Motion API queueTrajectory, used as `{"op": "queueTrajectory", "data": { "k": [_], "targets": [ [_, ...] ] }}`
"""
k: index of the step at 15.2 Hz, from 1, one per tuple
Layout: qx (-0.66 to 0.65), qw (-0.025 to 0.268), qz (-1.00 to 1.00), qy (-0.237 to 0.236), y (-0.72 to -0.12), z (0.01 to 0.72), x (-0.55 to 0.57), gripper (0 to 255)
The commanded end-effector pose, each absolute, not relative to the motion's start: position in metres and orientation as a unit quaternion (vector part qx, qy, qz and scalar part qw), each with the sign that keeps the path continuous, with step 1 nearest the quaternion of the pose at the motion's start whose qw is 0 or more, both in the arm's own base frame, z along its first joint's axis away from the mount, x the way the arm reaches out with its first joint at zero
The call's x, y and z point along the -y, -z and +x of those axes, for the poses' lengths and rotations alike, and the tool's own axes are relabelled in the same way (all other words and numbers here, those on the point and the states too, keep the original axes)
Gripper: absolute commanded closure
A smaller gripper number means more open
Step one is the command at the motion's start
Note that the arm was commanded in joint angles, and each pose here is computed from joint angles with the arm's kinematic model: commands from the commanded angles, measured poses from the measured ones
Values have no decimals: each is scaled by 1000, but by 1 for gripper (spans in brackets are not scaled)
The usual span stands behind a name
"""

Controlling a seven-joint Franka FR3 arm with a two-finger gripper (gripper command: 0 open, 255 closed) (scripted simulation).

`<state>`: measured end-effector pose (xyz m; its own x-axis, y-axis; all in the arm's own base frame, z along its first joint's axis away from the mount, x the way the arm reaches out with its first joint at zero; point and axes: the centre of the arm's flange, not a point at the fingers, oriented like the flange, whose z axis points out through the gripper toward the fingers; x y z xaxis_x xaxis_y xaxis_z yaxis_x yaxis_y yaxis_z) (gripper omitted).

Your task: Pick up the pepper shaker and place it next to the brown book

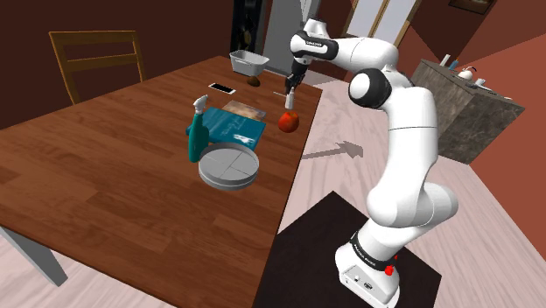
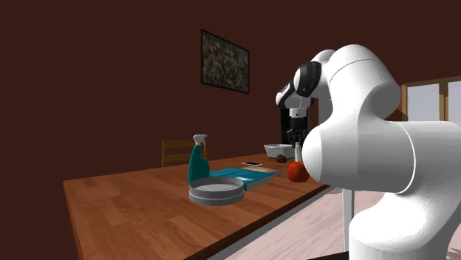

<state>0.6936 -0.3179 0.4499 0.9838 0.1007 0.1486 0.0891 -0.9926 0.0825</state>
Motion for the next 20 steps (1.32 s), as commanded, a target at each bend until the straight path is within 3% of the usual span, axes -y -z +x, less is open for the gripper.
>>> {"op": "queueTrajectory", "data": {
  "k": [1, 13, 20],
  "targets": [
    [-48, 38, 995, -77, -439, 694, 322, 255],
    [-48, 38, 995, -77, -373, 694, 322, 255],
    [-48, 38, 995, -77, -373, 694, 322, 255]
  ]
}}
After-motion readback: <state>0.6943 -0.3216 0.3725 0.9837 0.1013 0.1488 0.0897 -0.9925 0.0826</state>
